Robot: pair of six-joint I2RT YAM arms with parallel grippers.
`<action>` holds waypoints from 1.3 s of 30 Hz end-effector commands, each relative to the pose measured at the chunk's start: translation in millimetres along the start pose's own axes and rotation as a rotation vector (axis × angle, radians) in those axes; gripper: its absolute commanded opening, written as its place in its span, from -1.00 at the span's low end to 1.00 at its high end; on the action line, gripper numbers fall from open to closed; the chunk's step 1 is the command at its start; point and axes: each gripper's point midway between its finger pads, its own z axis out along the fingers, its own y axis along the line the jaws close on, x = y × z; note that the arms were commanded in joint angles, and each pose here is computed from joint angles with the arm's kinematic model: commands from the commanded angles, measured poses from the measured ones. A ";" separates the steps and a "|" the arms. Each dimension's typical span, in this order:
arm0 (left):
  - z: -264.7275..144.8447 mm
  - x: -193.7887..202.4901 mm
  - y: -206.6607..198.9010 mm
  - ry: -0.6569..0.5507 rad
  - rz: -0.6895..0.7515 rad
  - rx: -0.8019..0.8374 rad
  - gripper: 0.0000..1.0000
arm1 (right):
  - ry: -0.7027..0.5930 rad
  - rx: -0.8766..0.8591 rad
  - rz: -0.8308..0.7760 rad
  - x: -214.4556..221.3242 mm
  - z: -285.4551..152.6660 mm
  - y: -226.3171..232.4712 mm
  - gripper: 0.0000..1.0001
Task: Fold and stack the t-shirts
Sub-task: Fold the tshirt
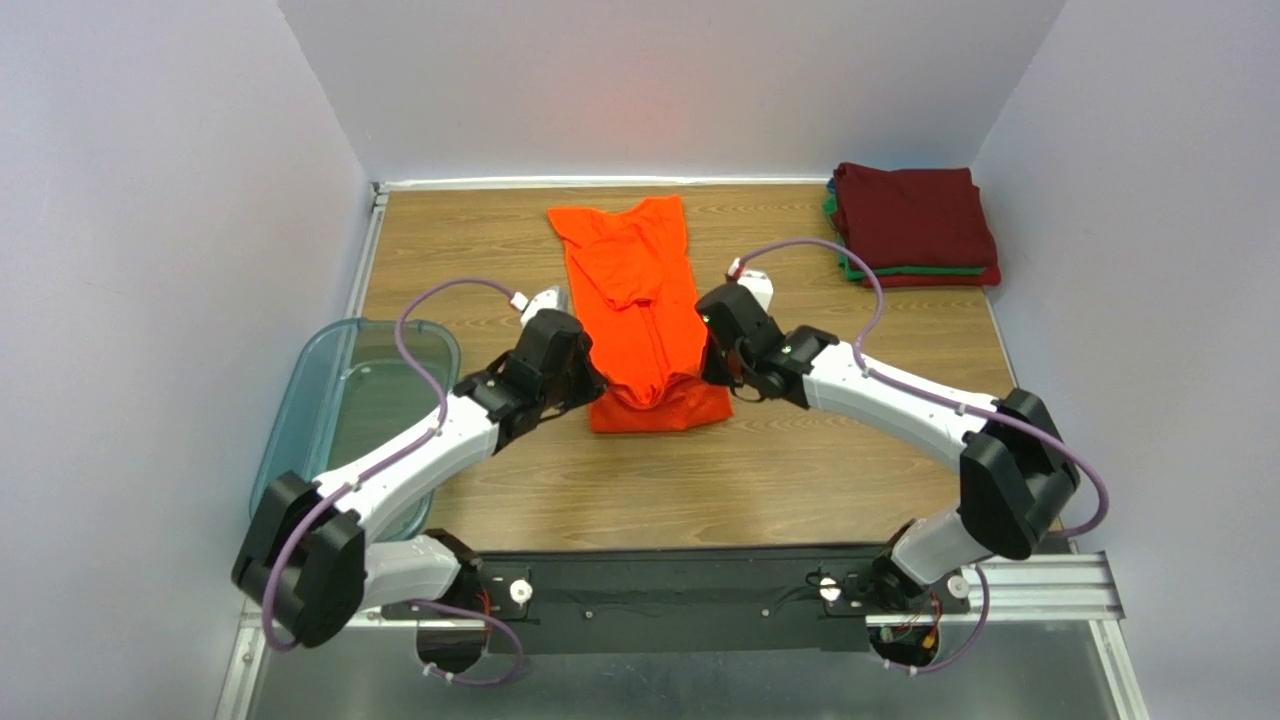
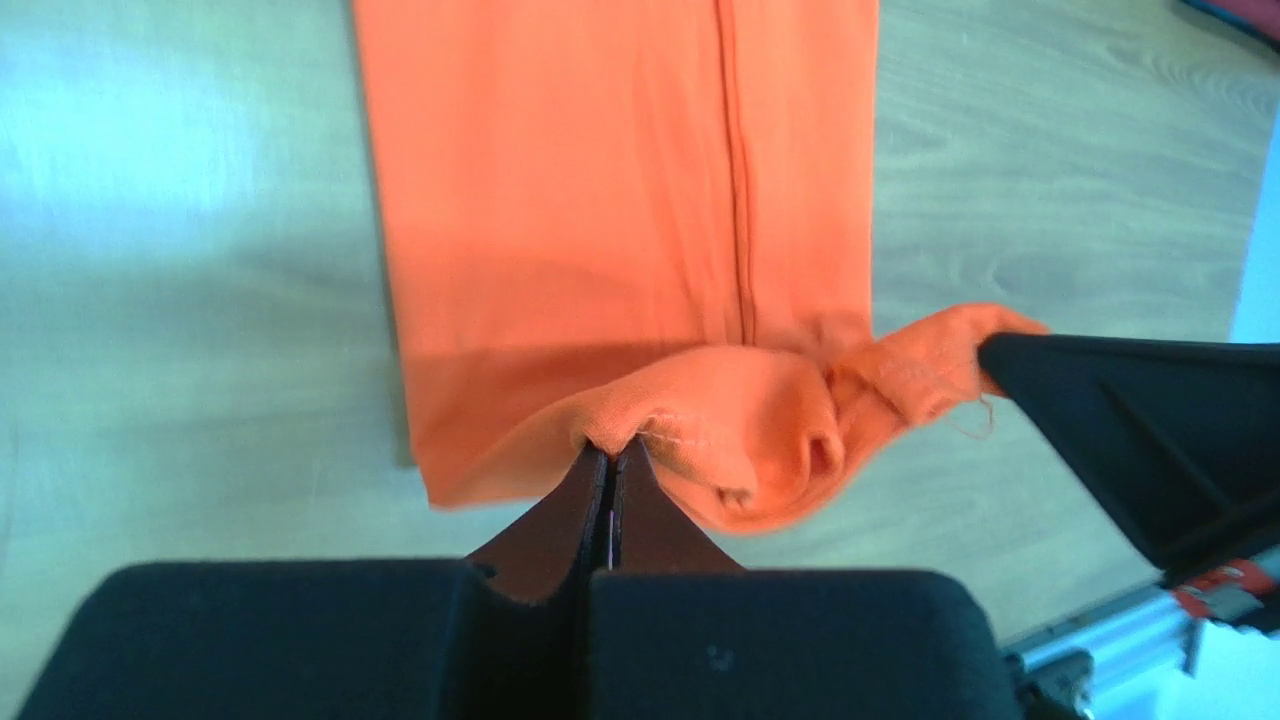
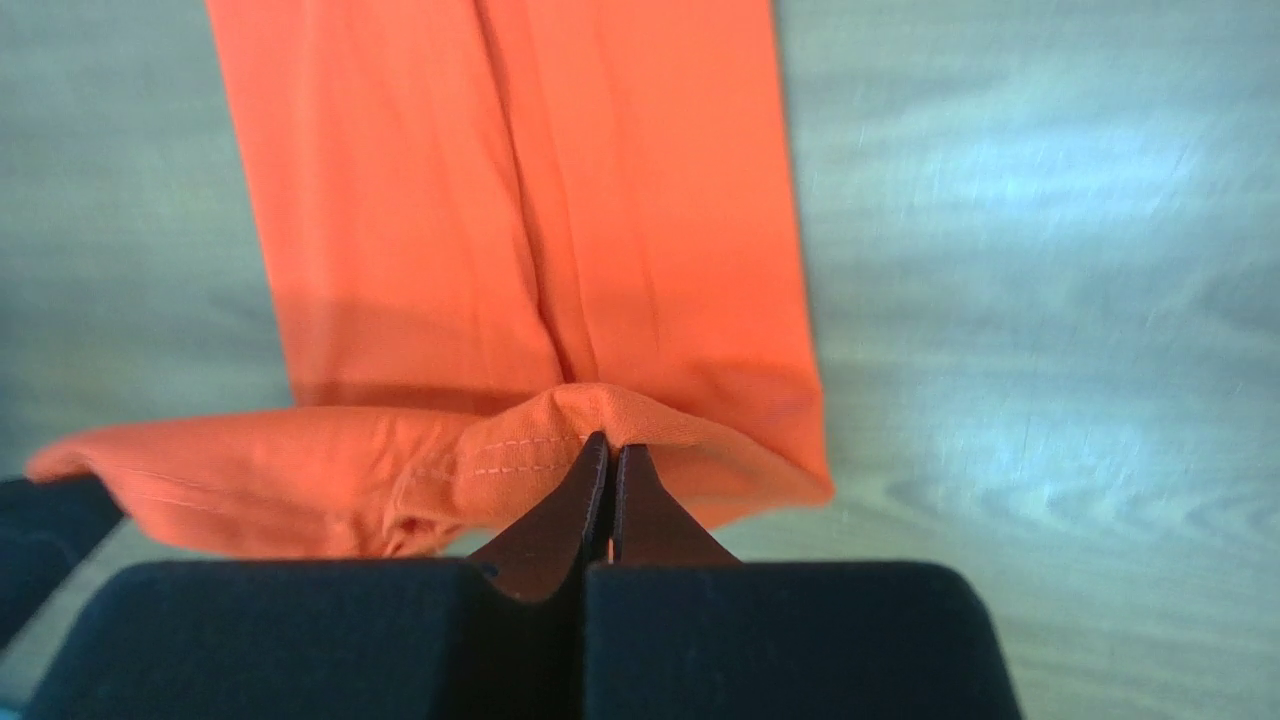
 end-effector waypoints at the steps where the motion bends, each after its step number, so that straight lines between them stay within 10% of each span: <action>1: 17.7 -38.2 -3.0 -0.069 0.103 -0.022 -1.00 | -0.072 0.047 -0.001 -33.5 11.5 -0.6 -0.99; 39: 111.9 -102.8 36.0 -0.023 0.099 -0.065 -1.00 | -0.048 0.103 0.016 -108.3 116.4 -19.5 -0.99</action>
